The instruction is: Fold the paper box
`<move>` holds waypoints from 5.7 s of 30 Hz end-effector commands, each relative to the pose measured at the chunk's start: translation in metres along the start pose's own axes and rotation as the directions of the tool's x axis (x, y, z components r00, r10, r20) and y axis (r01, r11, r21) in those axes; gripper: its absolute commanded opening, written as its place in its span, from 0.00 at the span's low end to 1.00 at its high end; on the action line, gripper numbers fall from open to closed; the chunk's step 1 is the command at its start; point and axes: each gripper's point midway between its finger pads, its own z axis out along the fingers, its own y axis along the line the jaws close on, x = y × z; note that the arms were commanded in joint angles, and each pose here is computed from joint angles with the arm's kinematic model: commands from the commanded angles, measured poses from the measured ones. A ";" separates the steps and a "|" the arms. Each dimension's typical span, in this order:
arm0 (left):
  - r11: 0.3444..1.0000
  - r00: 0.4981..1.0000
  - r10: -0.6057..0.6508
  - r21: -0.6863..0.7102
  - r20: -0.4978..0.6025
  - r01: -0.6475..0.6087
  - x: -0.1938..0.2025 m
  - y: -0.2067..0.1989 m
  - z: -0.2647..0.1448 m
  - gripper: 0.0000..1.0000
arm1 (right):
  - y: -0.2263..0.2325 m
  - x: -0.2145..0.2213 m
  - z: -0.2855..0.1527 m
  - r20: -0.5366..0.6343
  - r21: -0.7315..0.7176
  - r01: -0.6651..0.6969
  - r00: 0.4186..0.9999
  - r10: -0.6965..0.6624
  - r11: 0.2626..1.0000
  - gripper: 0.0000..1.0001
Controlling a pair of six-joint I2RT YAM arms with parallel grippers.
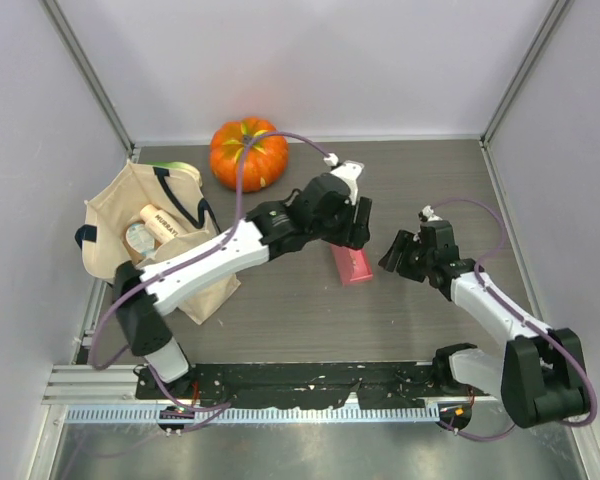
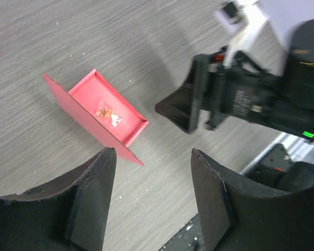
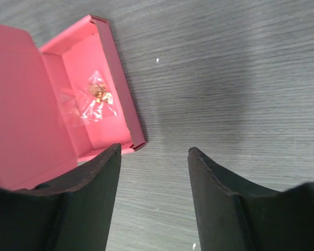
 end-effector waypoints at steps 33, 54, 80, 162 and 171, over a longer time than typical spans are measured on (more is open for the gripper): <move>0.943 0.987 -0.125 -0.295 0.104 0.151 0.095 0.126 -0.058 0.69 | 0.103 -0.037 0.036 0.065 -0.208 0.517 0.855 -0.515 0.831 0.70; 0.944 0.973 -0.163 -0.261 0.164 0.203 0.099 0.135 -0.054 0.68 | 0.103 0.036 0.072 -0.059 -0.431 0.207 0.965 -0.256 0.878 0.65; 0.944 0.963 -0.225 -0.213 0.150 0.254 0.111 0.145 -0.076 0.91 | 0.105 0.029 0.090 -0.071 -0.381 0.195 0.968 -0.239 0.904 0.71; 0.814 0.936 0.042 -0.555 0.349 0.171 0.056 0.200 0.007 0.00 | 0.132 -0.040 0.038 0.437 0.222 0.355 0.796 -0.419 0.908 0.01; 0.790 0.914 0.010 -0.564 0.404 0.241 0.064 0.198 0.020 0.00 | 0.121 -0.029 0.043 0.496 0.222 0.249 0.804 -0.329 0.943 0.01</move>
